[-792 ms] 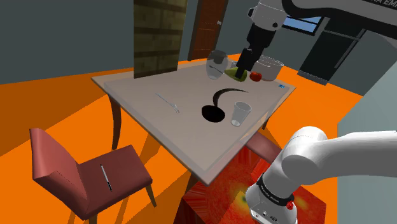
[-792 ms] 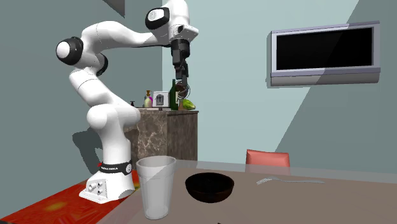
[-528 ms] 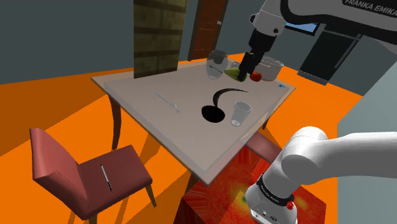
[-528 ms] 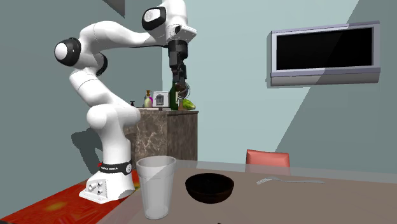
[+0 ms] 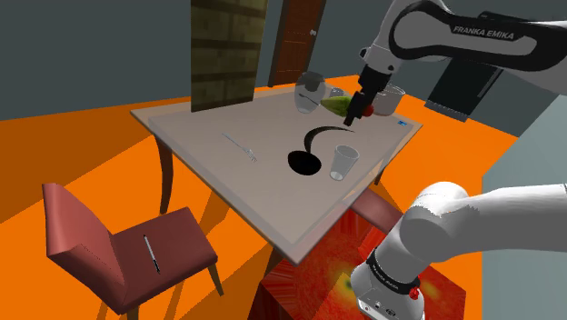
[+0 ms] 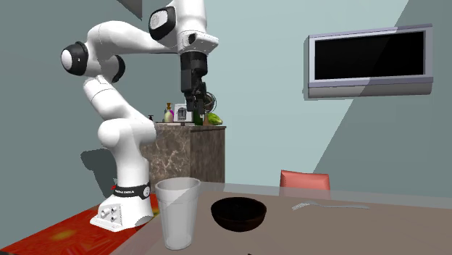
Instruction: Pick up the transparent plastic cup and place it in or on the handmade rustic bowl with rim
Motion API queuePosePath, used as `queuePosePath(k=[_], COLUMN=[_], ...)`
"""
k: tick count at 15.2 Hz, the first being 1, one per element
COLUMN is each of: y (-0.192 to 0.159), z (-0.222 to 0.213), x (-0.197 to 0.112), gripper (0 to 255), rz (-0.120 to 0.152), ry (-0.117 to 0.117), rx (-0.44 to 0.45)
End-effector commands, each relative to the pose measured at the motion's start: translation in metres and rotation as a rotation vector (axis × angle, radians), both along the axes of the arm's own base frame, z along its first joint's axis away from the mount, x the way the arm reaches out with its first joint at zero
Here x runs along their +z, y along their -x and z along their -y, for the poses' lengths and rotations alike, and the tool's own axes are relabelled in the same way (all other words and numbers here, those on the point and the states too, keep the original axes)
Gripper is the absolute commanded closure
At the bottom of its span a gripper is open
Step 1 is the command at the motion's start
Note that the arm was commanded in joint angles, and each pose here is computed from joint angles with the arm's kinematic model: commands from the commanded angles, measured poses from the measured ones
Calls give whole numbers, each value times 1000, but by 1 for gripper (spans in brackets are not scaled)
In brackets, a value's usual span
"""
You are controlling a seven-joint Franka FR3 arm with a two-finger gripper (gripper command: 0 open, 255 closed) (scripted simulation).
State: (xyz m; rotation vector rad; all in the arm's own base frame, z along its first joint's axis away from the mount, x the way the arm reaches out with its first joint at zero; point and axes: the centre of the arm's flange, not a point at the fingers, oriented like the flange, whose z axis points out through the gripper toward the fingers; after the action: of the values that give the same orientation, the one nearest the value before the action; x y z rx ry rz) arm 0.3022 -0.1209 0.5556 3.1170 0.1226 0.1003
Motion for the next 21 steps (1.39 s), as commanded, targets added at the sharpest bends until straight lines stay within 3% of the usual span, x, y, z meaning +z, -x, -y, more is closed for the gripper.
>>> queuePosePath(k=[1, 16, 21], y=[-3, -11, -12], z=[24, 192, 192], x=[-19, -152, -176], gripper=[0, 0, 0], rz=[-4, -35, -36], ry=[-19, -158, -160], rx=[-2, -26, -27])
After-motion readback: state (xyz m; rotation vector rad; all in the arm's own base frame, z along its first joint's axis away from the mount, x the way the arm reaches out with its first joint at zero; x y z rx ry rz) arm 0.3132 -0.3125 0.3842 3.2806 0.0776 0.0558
